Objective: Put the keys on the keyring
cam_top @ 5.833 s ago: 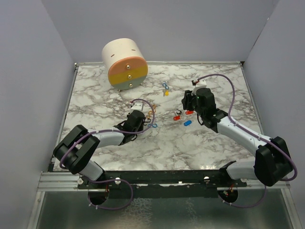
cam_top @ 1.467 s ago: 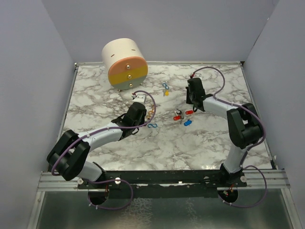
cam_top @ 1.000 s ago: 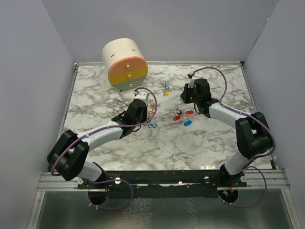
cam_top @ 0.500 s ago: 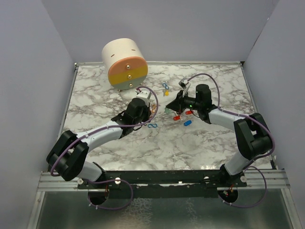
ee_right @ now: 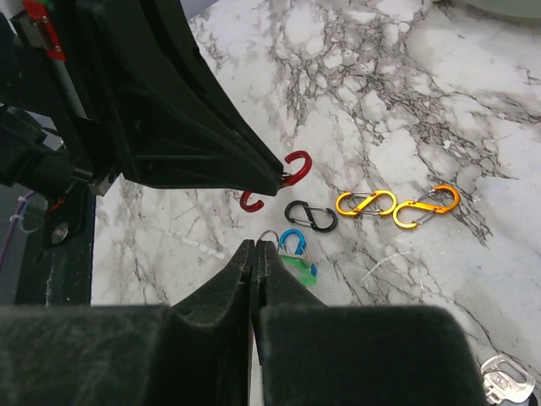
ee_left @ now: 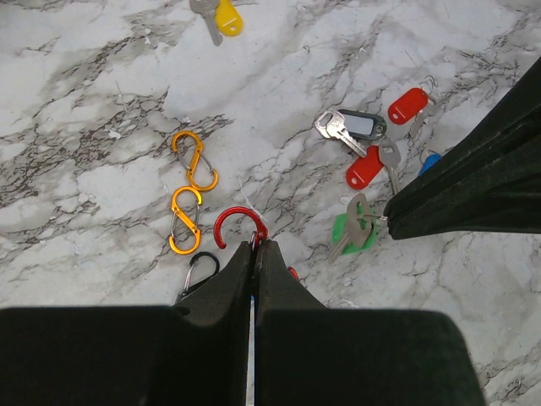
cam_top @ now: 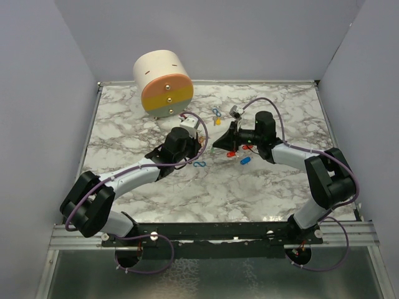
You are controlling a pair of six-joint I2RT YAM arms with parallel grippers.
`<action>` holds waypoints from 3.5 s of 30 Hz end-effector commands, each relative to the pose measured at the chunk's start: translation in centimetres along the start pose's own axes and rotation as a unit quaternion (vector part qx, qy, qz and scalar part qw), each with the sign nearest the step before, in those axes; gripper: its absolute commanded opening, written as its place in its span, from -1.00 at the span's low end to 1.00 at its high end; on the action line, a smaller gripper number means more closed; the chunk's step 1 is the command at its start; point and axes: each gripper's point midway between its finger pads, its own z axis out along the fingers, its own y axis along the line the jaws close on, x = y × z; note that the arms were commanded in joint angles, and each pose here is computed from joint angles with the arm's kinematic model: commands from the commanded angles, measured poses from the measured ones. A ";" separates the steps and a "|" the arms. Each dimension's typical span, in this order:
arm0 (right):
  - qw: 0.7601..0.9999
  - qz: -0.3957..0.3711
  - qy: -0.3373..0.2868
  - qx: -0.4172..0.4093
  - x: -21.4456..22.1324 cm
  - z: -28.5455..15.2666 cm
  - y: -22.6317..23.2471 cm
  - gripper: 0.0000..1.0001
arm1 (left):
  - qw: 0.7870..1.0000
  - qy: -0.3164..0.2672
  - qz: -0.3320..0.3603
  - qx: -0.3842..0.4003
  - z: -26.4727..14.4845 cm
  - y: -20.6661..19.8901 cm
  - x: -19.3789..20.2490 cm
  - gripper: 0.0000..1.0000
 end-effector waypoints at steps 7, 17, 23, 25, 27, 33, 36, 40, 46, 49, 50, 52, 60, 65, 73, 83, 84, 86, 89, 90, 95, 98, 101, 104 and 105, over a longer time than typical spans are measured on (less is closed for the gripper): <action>0.999 -0.030 -0.005 -0.016 -0.9 0.5 0.8 -0.98 | 0.999 -0.020 -0.001 0.030 0.9 -1.5 -1.9 -1.00; 1.000 -0.030 -0.003 -0.009 -0.7 0.7 0.5 -0.99 | 0.999 -0.020 -0.007 0.034 1.4 -1.8 -1.9 -1.00; 1.000 -0.030 -0.001 -0.007 -0.6 0.8 0.4 -0.99 | 0.999 -0.019 -0.009 0.035 1.7 -1.9 -1.9 -1.00; 1.000 -0.029 0.000 -0.006 -0.5 0.9 0.3 -0.99 | 0.999 -0.020 -0.010 0.038 1.8 -2.0 -2.0 -1.00; 1.000 -0.029 0.001 -0.005 -0.5 1.0 0.2 -0.99 | 0.999 -0.020 -0.011 0.039 1.8 -2.2 -2.0 -1.00; 1.000 -0.028 0.005 -0.003 -0.3 1.2 0.0 -0.99 | 0.999 -0.023 -0.009 0.048 1.5 -2.7 -2.2 -1.00; 1.000 -0.028 0.006 -0.002 -0.2 1.3 -0.1 -0.99 | 0.998 -0.025 -0.008 0.050 1.4 -3.0 -2.4 -1.00; 1.000 -0.029 0.008 0.002 -0.2 1.4 -0.2 -0.99 | 0.998 -0.028 -0.007 0.054 1.3 -3.3 -2.5 -1.00; 1.000 -0.027 0.012 0.005 0.0 1.5 -0.4 -0.99 | 0.998 -0.032 -0.006 0.057 1.0 -3.7 -2.8 -1.00; 1.000 -0.027 0.013 0.003 0.1 1.6 -0.4 -0.98 | 0.998 -0.034 -0.006 0.057 1.0 -3.7 -3.0 -1.00; 1.000 -0.027 0.014 0.003 0.2 1.7 -0.4 -0.99 | 0.998 -0.036 -0.006 0.058 0.9 -3.8 -3.1 -1.00; 0.999 -0.027 0.016 0.005 0.3 1.7 -0.4 -0.99 | 0.998 -0.036 -0.006 0.058 0.9 -3.8 -3.1 -1.00; 0.999 -0.027 0.021 0.006 0.5 1.9 -0.5 -0.99 | 0.998 -0.039 -0.005 0.056 0.8 -3.7 -3.2 -1.00; 0.999 -0.028 0.022 0.005 0.6 2.0 -0.5 -0.99 | 0.998 -0.039 -0.005 0.054 0.8 -3.7 -3.2 -1.00; 0.999 -0.027 0.026 0.003 0.7 2.1 -0.3 -0.99 | 0.998 -0.042 -0.005 0.053 0.8 -3.7 -3.5 -1.00; 0.999 -0.028 0.030 0.000 0.9 2.3 -0.1 -0.99 | 0.998 -0.042 -0.006 0.046 1.1 -3.5 -3.4 -1.00; 0.999 -0.029 0.031 0.000 0.9 2.3 -0.1 -0.99 | 0.998 -0.043 -0.006 0.045 1.1 -3.5 -3.4 -1.00; 0.999 -0.029 0.031 0.000 1.0 2.3 -0.1 -0.99 | 0.998 -0.043 -0.006 0.045 1.2 -3.5 -3.5 -1.00; 0.999 -0.028 0.032 0.000 1.1 2.3 -0.1 -0.99 | 0.998 -0.044 -0.007 0.045 1.3 -3.5 -3.5 -1.00; 0.999 -0.028 0.032 0.001 1.1 2.3 -0.1 -0.99 | 0.998 -0.044 -0.007 0.045 1.3 -3.5 -3.6 -1.00; 0.999 -0.028 0.033 0.000 1.1 2.4 -0.1 -0.99 | 0.998 -0.046 -0.008 0.044 1.4 -3.5 -3.7 -1.00; 0.999 -0.027 0.035 -0.001 1.3 2.4 -0.1 -0.99 | 0.998 -0.046 -0.008 0.043 1.5 -3.5 -3.7 -1.00; 0.999 -0.027 0.035 -0.002 1.3 2.5 0.0 -0.98 | 0.998 -0.046 -0.009 0.042 1.5 -3.5 -3.8 -1.00; 0.999 -0.028 0.036 -0.002 1.4 2.5 0.0 -0.99 | 0.998 -0.047 -0.010 0.041 1.6 -3.5 -3.8 -1.00; 0.999 -0.028 0.036 -0.003 1.4 2.5 0.1 -0.99 | 0.998 -0.047 -0.011 0.040 1.6 -3.5 -3.9 -1.00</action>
